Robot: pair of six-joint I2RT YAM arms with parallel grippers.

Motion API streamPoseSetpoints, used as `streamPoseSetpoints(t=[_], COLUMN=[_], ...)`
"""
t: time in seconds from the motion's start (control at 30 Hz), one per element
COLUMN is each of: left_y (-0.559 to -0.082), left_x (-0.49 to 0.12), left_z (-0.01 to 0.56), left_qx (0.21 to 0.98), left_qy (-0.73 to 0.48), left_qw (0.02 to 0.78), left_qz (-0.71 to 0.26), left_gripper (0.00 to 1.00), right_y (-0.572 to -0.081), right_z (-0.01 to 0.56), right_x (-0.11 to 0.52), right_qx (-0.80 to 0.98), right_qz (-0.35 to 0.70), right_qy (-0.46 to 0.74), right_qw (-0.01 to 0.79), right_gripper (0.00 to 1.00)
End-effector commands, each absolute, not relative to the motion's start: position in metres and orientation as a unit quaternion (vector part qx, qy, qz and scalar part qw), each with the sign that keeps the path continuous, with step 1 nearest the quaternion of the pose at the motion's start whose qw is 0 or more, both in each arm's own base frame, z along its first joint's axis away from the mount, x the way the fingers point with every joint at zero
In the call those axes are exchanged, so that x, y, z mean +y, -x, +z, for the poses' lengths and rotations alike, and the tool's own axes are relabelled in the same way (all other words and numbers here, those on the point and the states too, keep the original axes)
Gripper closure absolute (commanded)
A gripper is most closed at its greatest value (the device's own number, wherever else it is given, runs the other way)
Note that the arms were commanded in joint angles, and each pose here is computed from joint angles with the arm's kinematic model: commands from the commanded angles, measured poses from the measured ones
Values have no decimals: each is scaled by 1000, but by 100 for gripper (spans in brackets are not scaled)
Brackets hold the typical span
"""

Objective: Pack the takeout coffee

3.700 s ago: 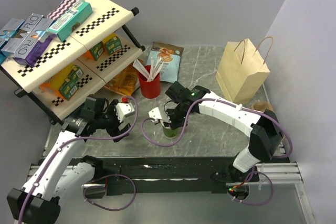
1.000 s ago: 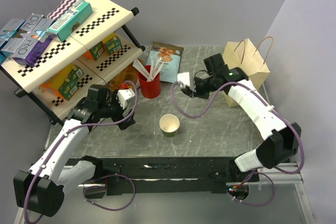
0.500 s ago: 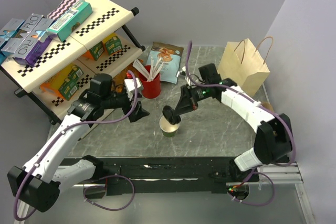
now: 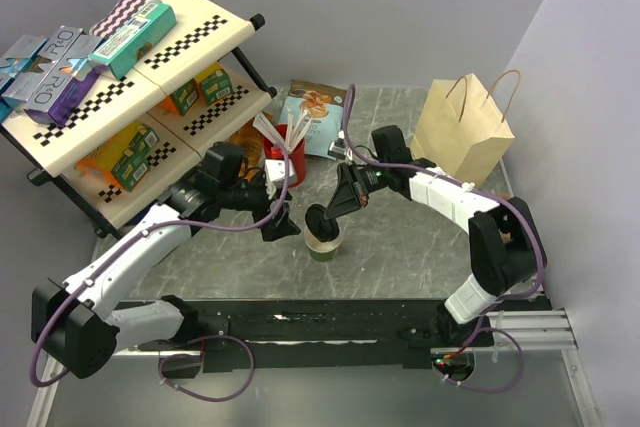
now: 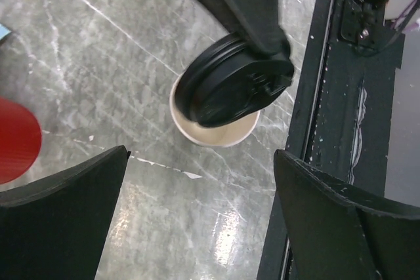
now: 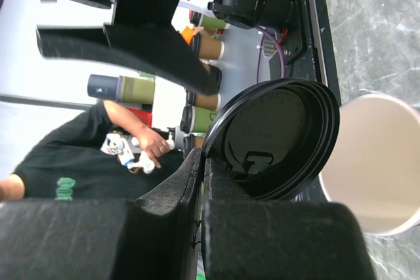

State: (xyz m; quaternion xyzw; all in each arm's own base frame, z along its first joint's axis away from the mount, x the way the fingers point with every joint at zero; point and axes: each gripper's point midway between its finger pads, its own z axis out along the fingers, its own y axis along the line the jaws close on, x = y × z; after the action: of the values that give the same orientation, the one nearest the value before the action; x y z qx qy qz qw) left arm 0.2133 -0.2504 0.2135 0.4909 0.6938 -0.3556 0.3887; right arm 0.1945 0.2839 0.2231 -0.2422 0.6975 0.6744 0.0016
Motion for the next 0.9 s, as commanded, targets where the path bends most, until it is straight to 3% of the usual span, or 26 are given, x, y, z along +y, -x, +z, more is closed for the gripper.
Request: streamPoseSetpoints(t=[0.0, 0.63, 0.87], left_y=[-220, -230, -225], left_x=[-263, -286, -292], left_z=[222, 205, 201], left_qx=[662, 651, 642], left_qy=[-518, -523, -536], left_qw=[411, 408, 402], left_qz=[-353, -369, -373], left_gripper=[1, 1, 1], right_y=[-193, -188, -192], right_z=[239, 210, 201], right_x=[282, 281, 281], right_qx=[657, 688, 709], right_qz=[706, 691, 670], right_qy=[262, 211, 217], right_qw=[-35, -69, -41], right_gripper=[100, 100, 99])
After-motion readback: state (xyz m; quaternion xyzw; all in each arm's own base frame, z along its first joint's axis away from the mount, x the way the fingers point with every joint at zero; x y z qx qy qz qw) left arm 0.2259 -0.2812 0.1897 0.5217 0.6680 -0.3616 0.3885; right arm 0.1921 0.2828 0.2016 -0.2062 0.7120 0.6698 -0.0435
